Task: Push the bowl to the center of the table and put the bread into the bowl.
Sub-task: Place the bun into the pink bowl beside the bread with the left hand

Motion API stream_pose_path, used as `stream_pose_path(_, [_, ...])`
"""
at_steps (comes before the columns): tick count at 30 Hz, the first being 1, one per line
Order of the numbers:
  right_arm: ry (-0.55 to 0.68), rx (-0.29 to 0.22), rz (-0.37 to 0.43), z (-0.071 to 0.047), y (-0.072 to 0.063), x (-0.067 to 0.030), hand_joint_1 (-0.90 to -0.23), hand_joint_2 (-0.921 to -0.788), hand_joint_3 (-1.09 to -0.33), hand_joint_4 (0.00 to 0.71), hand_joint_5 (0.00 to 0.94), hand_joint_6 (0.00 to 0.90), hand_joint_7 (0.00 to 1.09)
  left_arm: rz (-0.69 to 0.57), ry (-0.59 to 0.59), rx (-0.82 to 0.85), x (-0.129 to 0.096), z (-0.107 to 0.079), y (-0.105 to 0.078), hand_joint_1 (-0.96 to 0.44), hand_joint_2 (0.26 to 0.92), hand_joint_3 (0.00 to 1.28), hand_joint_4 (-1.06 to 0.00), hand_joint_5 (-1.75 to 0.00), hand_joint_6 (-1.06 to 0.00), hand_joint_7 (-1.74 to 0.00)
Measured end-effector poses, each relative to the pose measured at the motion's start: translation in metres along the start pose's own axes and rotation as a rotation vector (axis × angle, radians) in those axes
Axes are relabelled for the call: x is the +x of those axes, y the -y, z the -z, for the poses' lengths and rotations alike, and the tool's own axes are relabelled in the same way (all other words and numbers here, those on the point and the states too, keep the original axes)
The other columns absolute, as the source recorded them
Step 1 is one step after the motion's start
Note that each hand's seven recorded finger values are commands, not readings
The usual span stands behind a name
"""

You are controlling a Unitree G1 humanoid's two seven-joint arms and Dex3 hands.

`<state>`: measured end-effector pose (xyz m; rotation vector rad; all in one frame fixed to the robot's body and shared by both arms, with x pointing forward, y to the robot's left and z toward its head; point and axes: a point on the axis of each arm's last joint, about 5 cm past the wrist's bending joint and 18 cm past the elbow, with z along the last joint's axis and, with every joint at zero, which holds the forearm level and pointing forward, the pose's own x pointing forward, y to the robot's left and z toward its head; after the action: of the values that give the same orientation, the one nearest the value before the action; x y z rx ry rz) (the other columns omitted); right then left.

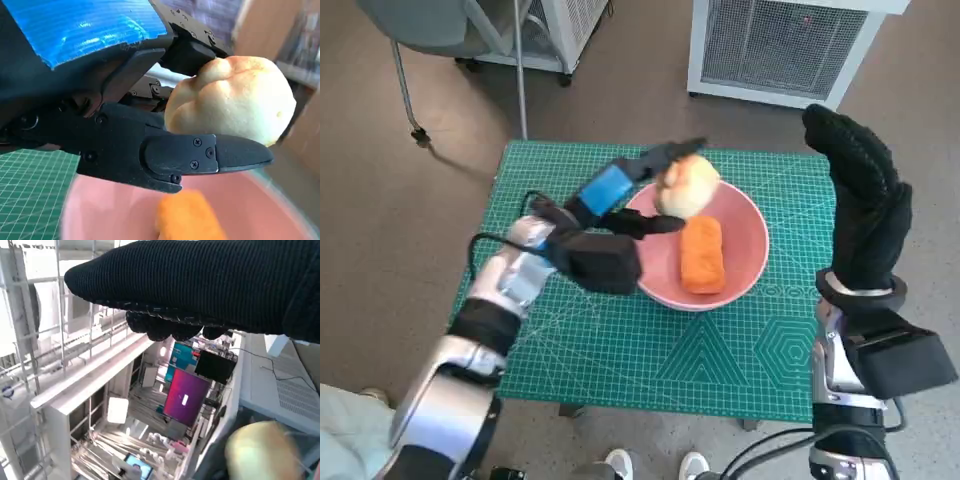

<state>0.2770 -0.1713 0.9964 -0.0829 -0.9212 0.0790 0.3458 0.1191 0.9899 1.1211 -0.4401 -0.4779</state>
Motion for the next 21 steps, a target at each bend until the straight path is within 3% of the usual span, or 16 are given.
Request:
stream_pose_path(5, [0.003, -0.002, -0.003, -0.001, 0.000, 0.0003, -0.531, -0.921, -0.793, 0.315, 0.003, -0.001, 0.60, 0.101, -0.002, 0.050, 0.005, -0.005, 0.002, -0.62, 0.882, 0.05, -0.09, 0.00, -0.30, 0.00])
stream_pose_path(7, [0.006, -0.002, -0.004, -0.001, 0.000, 0.0005, -0.530, -0.921, -0.795, 0.316, 0.003, -0.001, 0.60, 0.146, -0.008, 0.059, 0.007, -0.006, 0.001, -0.64, 0.854, 0.02, -0.04, 0.00, -0.25, 0.00])
stream_pose_path(13, [0.012, -0.009, -0.006, -0.003, 0.001, -0.0001, -0.530, -0.921, -0.799, 0.317, 0.004, -0.001, 0.60, 0.250, -0.045, 0.062, 0.010, -0.008, -0.006, -0.69, 0.775, 0.00, 0.00, 0.00, -0.12, 0.00])
stream_pose_path(21, [-0.002, -0.016, -0.003, -0.003, 0.003, -0.0044, -0.533, -0.921, -0.798, 0.319, 0.004, -0.001, 0.60, 0.299, -0.066, 0.037, 0.013, -0.013, -0.014, -0.66, 0.724, 0.00, 0.00, 0.00, -0.09, 0.00])
